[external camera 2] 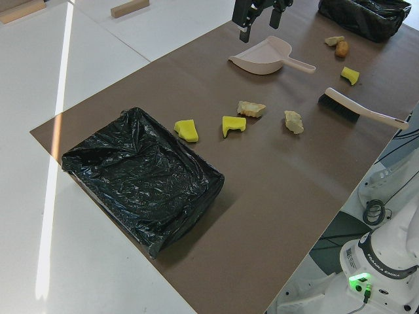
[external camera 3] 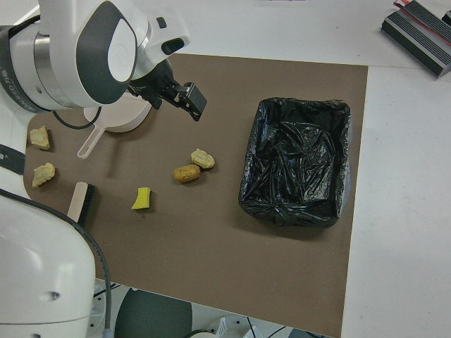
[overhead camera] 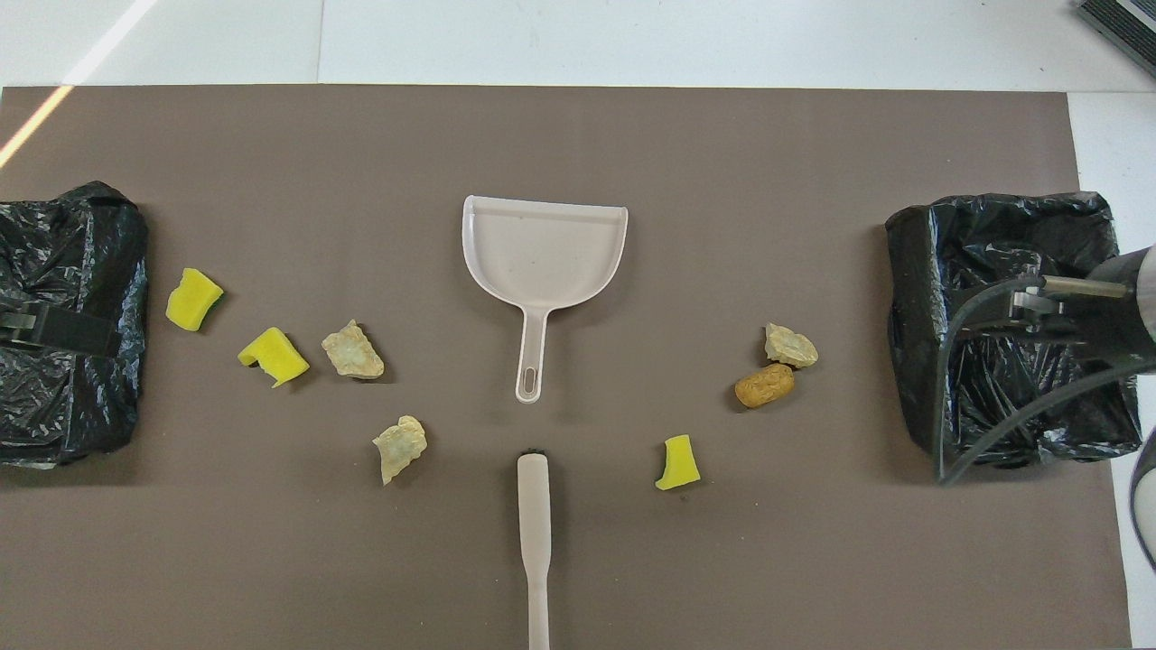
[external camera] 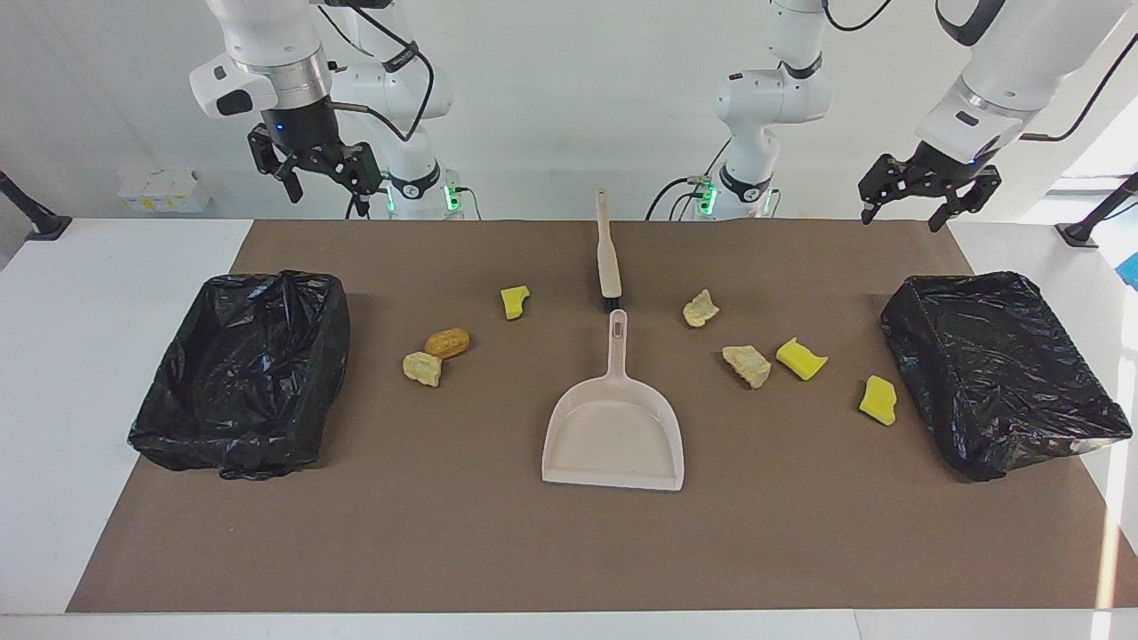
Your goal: Sweep and dump trash in bin
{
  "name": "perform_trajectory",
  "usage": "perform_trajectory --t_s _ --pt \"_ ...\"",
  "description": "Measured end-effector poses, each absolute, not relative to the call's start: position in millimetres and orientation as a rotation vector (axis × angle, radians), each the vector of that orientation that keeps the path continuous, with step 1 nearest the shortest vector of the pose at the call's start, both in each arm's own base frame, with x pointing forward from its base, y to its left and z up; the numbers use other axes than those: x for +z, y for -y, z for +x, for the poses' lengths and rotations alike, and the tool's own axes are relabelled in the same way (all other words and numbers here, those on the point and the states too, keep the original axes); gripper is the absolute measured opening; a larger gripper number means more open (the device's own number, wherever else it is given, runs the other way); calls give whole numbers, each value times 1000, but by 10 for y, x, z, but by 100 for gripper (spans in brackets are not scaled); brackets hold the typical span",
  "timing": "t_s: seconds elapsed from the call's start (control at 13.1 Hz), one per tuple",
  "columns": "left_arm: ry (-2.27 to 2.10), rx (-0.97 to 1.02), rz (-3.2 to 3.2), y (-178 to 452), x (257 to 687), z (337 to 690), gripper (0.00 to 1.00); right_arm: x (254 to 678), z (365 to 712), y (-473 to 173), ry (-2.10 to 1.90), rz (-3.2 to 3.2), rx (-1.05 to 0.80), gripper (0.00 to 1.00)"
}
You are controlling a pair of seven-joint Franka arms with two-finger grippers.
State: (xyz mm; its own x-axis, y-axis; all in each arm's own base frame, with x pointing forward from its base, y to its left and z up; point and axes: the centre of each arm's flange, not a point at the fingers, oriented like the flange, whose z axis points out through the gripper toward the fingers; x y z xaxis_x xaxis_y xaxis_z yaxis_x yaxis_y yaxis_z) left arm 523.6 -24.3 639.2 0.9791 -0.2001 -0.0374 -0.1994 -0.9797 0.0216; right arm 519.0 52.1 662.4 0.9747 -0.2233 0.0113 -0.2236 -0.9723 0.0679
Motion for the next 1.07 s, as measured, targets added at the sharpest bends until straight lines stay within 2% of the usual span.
perform_trajectory --t_s 0.38,1.07 --pt "314 -63 3107 244 6392 5234 100 6596 5452 -422 373 3059 -21 100" --pt "321 -86 3105 266 6350 5223 100 6654 5453 -516 350 3075 -15 100"
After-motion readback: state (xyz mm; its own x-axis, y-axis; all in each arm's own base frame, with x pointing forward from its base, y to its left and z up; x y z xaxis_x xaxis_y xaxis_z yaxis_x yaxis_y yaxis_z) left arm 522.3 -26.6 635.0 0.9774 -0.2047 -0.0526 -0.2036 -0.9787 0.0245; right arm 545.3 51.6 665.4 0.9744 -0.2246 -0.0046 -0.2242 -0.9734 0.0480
